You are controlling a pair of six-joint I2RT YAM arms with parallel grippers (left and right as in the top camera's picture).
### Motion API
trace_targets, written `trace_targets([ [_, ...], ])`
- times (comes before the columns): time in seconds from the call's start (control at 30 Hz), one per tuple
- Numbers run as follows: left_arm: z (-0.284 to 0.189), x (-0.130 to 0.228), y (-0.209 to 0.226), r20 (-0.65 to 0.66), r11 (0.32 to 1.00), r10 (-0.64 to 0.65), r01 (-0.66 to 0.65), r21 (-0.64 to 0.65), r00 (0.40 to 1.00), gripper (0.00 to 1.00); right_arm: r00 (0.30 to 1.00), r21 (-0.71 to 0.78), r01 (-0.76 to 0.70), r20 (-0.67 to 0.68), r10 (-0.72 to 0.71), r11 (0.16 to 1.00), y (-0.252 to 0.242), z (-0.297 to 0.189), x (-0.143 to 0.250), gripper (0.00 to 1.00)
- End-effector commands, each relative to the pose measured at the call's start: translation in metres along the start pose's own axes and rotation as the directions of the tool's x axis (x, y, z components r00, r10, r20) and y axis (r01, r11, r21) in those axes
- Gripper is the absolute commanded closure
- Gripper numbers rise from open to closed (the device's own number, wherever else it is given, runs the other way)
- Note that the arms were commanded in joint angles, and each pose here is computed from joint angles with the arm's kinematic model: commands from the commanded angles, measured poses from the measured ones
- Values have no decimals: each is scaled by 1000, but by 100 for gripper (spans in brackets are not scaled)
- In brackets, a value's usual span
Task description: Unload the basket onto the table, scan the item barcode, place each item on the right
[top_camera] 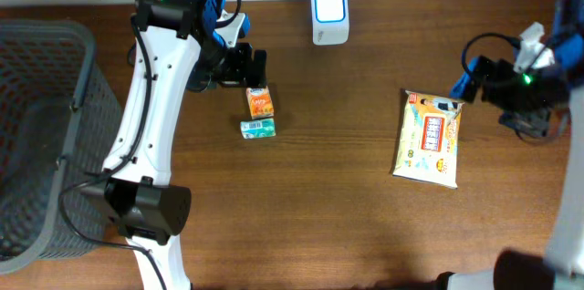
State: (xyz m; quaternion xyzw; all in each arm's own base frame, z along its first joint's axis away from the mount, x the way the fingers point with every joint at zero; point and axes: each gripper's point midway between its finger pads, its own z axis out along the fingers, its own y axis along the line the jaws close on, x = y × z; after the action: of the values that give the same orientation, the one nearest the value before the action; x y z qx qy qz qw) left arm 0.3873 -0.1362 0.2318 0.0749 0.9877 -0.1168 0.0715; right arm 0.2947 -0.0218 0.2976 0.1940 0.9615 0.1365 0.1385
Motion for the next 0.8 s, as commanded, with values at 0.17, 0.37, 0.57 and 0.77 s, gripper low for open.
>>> trace_targets([
  [0.17,-5,-5,-7,49,999,14,-16,34,999,0,990,56,55,128,-61,997,-27,9,71,2],
  [0.37,-7,-23,-10,119,999,28,-33,40,992,1,997,96,11,-80,-3,995,-45,66,74,2],
  [0.57,-7,-25,-10,128,999,31,-36,39,991,1,974,118,-17,-223,43,993,-51,98,72,2],
  [0.77,-7,-25,-10,128,999,31,-36,40,991,1,977,65,-24,-210,37,998,-40,78,88,2],
])
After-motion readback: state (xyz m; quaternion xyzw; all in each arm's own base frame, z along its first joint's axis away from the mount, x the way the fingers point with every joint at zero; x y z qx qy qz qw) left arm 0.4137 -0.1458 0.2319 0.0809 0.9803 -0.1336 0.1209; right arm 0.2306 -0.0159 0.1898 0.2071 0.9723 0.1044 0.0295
